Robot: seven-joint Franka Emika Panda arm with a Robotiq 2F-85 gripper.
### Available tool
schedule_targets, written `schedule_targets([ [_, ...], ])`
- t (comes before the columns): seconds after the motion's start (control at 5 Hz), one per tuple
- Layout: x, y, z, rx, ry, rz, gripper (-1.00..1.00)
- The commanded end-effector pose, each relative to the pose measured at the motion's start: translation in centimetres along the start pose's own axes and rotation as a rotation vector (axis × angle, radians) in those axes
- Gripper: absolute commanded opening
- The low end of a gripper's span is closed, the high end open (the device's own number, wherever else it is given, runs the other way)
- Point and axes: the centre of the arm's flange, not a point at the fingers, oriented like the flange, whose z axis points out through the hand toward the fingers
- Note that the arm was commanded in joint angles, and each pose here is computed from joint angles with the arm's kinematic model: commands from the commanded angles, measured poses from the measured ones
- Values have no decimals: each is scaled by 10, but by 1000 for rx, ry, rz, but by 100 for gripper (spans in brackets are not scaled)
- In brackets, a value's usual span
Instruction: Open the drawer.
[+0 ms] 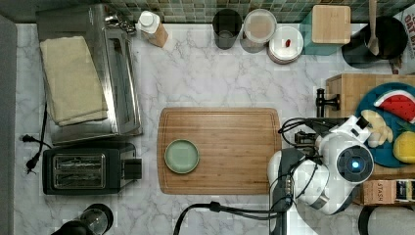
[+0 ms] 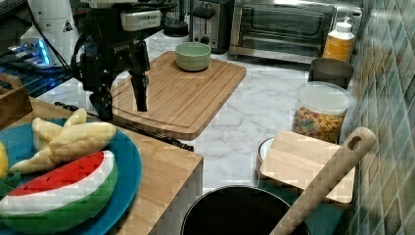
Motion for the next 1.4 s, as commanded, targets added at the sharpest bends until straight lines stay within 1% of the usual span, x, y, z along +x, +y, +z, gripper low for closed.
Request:
schedule_targets([
  [0.2,2,-10,21,14,-37,-3,100],
  [0.4,2,0,33,-19,-27,-40,100],
  [0.6,2,3,44,-15,-6,-64,100],
  [1.0,5,-14,40,-1,-12,-26,100],
  [1.2,17,-30,38,67,-54,-56,100],
  [1.4,20,-64,36,113,-46,-52,100],
])
